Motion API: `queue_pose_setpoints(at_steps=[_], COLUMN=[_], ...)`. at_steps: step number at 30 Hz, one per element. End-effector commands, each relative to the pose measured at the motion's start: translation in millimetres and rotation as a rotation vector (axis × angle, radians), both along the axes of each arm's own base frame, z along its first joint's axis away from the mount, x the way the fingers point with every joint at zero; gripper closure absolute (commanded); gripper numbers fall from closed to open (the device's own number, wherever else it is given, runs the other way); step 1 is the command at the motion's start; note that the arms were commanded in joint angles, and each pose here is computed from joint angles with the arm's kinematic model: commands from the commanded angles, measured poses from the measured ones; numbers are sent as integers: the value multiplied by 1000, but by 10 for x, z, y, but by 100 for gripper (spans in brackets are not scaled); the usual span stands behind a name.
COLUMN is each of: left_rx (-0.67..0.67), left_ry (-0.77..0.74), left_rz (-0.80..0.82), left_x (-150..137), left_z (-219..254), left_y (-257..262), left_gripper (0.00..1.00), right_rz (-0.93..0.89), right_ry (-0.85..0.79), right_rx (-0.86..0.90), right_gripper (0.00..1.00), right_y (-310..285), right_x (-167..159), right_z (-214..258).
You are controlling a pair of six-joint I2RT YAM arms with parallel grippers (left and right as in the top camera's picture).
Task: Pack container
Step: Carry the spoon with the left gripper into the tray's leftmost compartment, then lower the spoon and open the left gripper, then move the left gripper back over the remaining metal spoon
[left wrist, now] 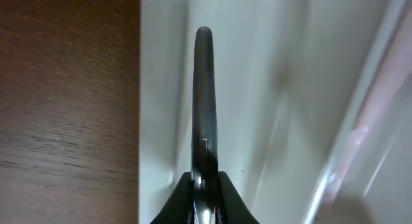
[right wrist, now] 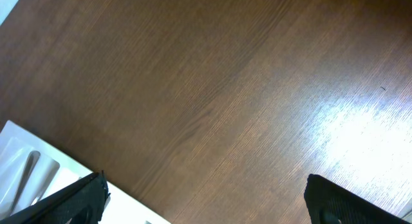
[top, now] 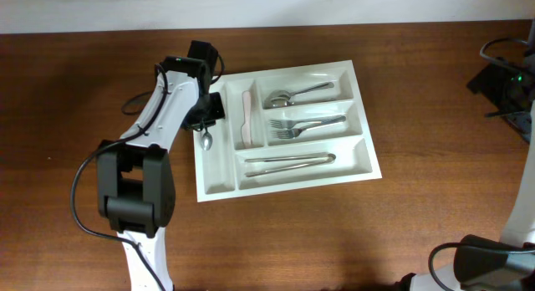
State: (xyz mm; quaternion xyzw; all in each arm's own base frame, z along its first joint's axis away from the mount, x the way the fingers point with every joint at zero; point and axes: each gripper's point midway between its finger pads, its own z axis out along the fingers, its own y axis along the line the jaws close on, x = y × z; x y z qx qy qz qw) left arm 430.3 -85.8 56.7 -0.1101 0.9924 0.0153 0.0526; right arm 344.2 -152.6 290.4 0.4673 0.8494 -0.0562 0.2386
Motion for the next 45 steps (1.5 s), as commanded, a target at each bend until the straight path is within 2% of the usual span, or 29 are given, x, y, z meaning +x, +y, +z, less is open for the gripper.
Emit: queue_pose_setpoints(at_steps=[1, 15, 16, 19, 20, 28, 32, 39, 42, 45], left_rx=[-11, -7, -8, -8, -8, -10, -21, -76, -139, -169], left_ry=[-4, -7, -7, -7, -7, -19, -64, -233, -281, -289], left_rz=[7, -9, -9, -9, -9, -7, 14, 169, 304, 512], left_x=[-6, -16, -17, -17, -17, 18, 157, 624, 746, 769], left_z=[-6, -4, -5, -4, -4, 11, 150, 801, 974, 975], left_y=[-116, -180, -181, -181, -181, -175, -115, 329, 570, 877], left_gripper=[98, 98, 92, 65, 60, 59, 59, 58, 57, 57], right_rz=[2, 2, 2, 2, 2, 2, 2, 2, 2, 2], right_ry=[0, 0, 0, 0, 0, 0, 0, 0, 0, 0], right_rx=[-5, -5, -5, -5, -5, -5, -5, -5, -5, -5], right_gripper=[1, 1, 1, 1, 1, 1, 1, 1, 1, 1], right_y=[-13, -12, -12, -13, -13, -12, -13, -13, -13, -12], right_x=[1, 1, 1, 1, 1, 1, 1, 2, 1, 1], right_z=[9, 9, 9, 9, 9, 9, 9, 9, 9, 9])
